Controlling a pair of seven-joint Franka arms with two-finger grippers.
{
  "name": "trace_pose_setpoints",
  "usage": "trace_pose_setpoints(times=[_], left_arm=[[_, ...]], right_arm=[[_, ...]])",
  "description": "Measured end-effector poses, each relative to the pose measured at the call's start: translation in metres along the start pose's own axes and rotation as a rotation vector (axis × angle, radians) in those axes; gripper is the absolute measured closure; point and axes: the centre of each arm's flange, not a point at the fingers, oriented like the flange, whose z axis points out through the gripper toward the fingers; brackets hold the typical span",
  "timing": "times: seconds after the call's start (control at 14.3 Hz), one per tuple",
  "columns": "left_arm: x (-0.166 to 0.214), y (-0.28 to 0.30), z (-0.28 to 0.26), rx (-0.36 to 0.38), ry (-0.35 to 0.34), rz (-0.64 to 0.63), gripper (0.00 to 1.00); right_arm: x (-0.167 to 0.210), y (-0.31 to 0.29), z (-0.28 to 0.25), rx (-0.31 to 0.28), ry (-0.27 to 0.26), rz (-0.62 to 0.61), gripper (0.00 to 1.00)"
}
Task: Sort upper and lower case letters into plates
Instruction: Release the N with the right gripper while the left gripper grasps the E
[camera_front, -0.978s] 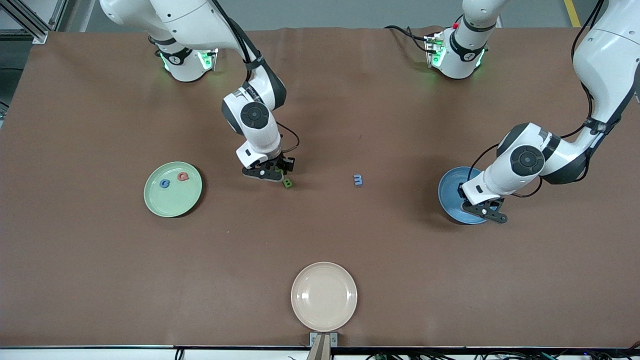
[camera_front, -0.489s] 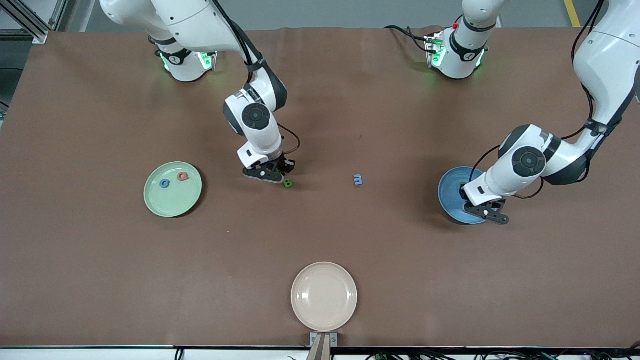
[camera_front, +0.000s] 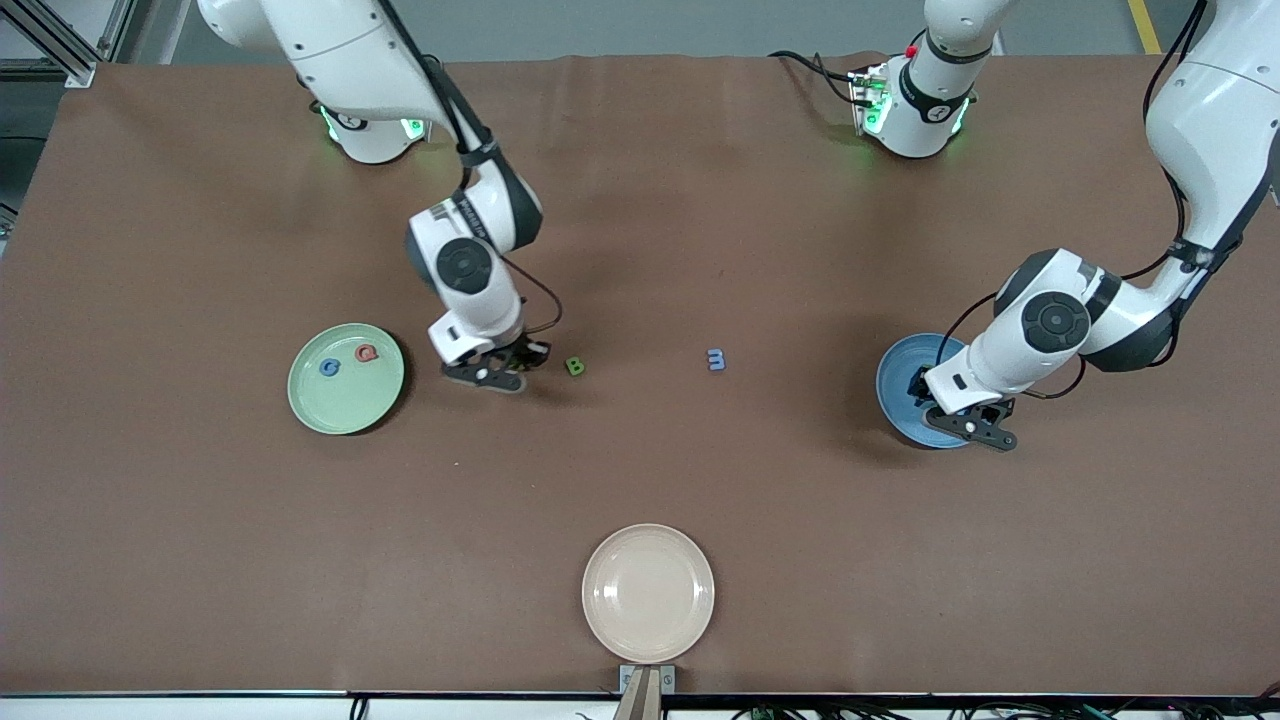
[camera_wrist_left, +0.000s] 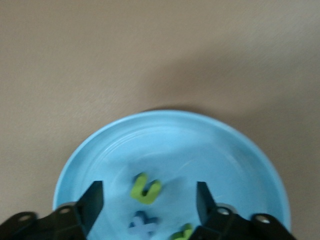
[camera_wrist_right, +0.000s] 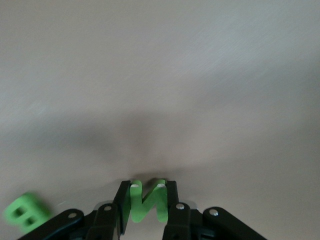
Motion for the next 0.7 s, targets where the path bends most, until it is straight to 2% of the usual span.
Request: trace_pose_setpoints(times=[0.07,0.28,0.42,0.56,0.7], left_arm=[[0.004,0.012,-0.008,-0.003,0.006,-0.026,0.01],[0.016,0.065,-0.039,-0.006,0.009,-0.15,0.0],[0.023,0.112,-0.055,-0.036,0.015,-0.267,0.0],[0.025,0.163,-0.062,-0.068,-0.003,-0.389,0.0],[0.025,0.211,-0.065,-0.074,-0.01,-0.493,0.0]], right_arm=[[0.016,0.021,-0.012,-0.004,-0.015,-0.021,0.67],[0.057,0.09,-0.05,0.003,-0.043,-0.092,0.67],[0.077,0.137,-0.06,0.013,-0.047,-0.138,0.67],[0.087,0.181,-0.051,0.018,-0.051,-0.167,0.67],[0.087,0.214,-0.032,0.025,-0.023,-0.18,0.67]])
